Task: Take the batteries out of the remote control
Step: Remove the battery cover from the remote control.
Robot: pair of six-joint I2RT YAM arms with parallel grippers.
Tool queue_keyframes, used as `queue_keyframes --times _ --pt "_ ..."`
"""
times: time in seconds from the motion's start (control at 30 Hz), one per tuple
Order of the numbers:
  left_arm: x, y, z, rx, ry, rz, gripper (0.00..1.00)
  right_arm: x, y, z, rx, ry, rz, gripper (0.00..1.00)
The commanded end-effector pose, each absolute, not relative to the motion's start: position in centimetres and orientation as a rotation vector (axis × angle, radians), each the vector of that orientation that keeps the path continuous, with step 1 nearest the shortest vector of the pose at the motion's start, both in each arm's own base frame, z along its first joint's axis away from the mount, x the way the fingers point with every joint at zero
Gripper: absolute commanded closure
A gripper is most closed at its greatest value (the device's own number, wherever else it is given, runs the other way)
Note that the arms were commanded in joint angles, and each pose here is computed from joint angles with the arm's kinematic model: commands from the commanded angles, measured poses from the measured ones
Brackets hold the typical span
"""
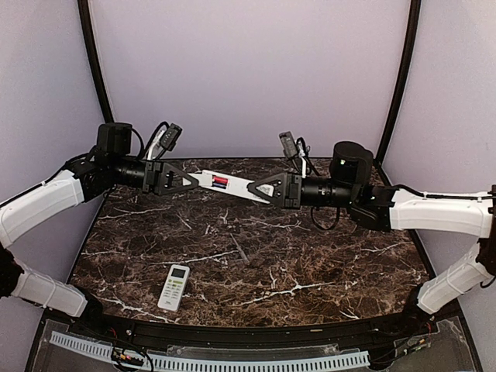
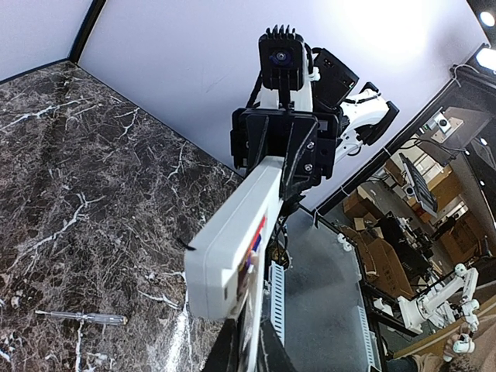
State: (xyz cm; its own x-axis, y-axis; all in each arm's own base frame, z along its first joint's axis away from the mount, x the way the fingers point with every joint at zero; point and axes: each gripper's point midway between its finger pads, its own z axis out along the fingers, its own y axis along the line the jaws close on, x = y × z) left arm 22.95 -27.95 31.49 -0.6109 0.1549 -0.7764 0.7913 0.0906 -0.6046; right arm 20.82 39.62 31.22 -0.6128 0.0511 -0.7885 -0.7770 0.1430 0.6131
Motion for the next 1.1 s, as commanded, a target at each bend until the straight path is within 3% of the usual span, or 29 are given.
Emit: queue_keyframes --times 0.0,0.83,1.07 --pt "22.6 -27.9 32.2 0.942 1.820 -1.560 0.93 21.4 38.4 33.0 -0.652 1.671 1.515 1.00" --pt "25.1 -26.0 33.0 0.785 1.790 -1.414 0.99 23.0 35.4 32.6 -0.484 1.679 1.418 1.00" --pt "30.4 -23.5 27.8 0.546 2.068 -1.081 0.99 22.9 35.0 32.8 -0.479 1.669 1.405 1.00"
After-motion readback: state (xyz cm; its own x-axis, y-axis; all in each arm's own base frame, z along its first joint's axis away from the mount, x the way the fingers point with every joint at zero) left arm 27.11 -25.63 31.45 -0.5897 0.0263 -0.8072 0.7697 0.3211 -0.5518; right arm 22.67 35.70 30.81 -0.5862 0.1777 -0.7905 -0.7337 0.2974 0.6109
